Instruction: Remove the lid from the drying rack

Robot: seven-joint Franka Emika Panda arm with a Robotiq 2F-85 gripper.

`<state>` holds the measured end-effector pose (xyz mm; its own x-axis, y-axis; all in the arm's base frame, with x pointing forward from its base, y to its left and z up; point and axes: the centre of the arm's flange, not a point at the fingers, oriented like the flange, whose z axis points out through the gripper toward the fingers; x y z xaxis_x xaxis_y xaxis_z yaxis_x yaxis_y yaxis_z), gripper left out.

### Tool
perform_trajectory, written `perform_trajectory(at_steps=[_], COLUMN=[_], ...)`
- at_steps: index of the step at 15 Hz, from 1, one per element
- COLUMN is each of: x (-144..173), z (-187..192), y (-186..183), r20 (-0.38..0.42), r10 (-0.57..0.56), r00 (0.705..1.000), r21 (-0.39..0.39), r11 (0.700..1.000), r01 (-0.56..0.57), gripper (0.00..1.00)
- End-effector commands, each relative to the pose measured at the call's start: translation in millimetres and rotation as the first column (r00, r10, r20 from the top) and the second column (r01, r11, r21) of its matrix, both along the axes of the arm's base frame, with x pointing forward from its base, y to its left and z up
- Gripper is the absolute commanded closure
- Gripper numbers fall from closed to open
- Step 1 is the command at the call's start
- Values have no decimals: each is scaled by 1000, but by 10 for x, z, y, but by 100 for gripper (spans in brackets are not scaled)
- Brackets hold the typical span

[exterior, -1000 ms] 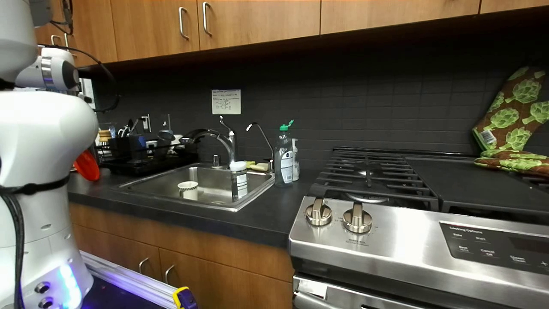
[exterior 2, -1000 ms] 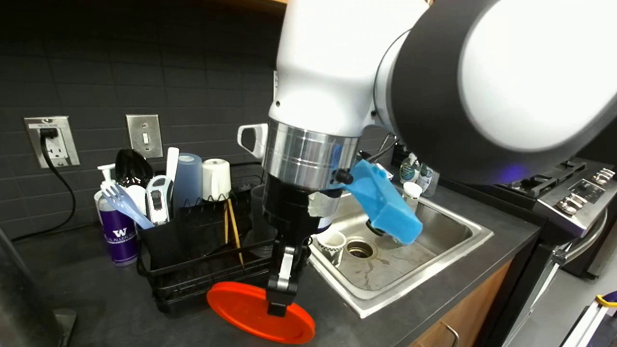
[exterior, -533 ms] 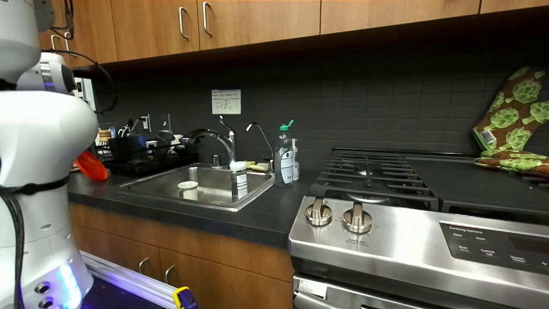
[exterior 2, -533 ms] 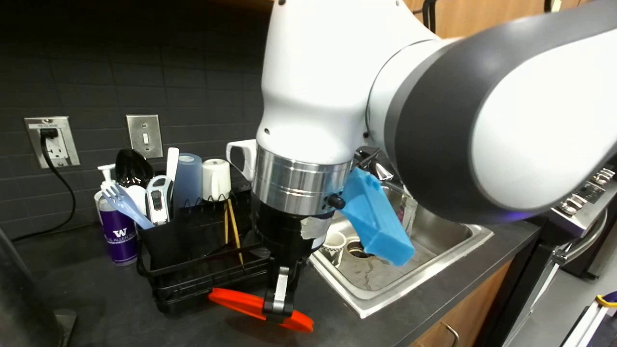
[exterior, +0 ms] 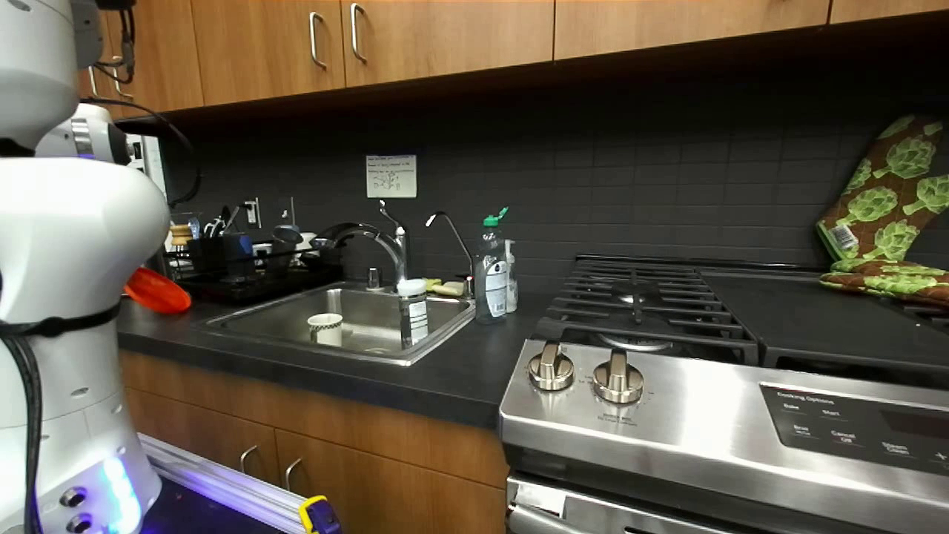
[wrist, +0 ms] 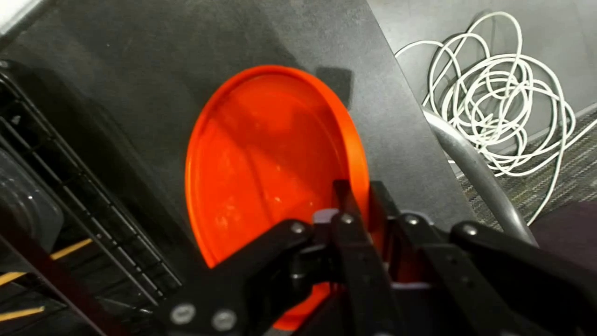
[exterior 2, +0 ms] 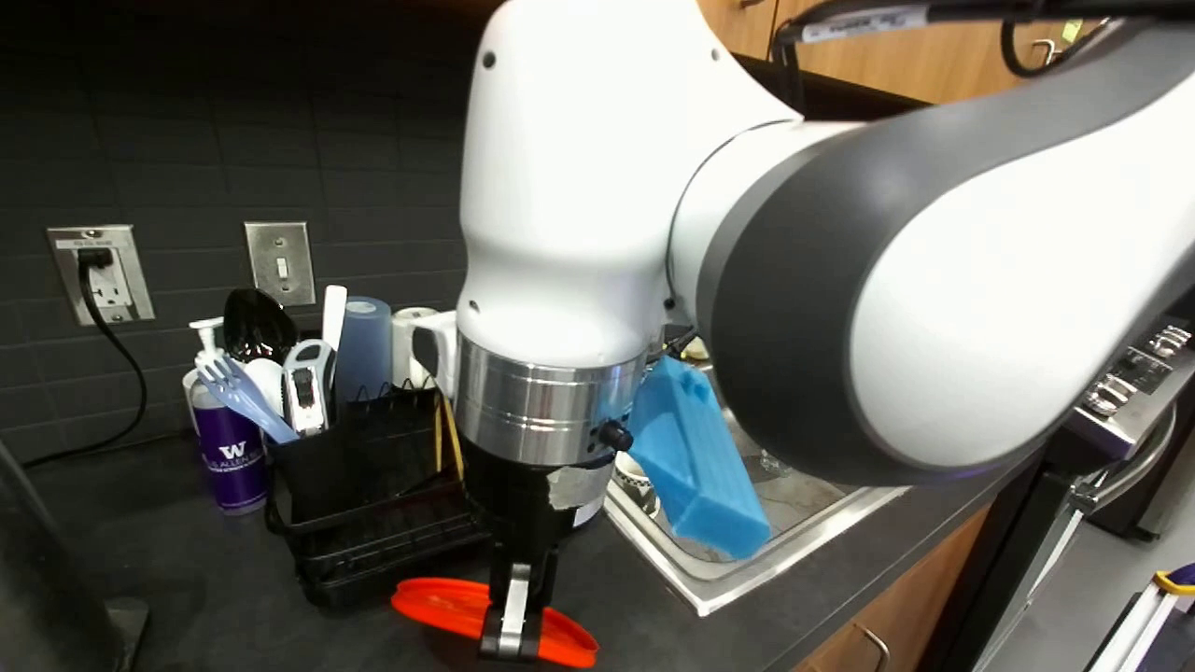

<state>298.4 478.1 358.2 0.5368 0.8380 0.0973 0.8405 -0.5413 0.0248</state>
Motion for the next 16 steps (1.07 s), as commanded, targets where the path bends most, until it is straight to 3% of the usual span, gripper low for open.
perform_trajectory(at_steps=[1, 7, 8, 9, 12, 16], x=[42, -29, -34, -40, -49, -37], z=[-114, -293, -314, -331, -382, -417], y=[106, 134, 140, 141, 154, 146], r20=[-23, -41, -45, -46, -57, -77], r10=[-4, -8, -9, -9, -14, -14], r00=[1000, 999, 999, 999, 998, 997], r21=[-6, -6, -6, -5, -3, 1], r11=[1000, 1000, 1000, 1000, 1000, 1000], r01=[4, 8, 8, 9, 14, 14], gripper=[97, 97, 88, 63, 56, 29])
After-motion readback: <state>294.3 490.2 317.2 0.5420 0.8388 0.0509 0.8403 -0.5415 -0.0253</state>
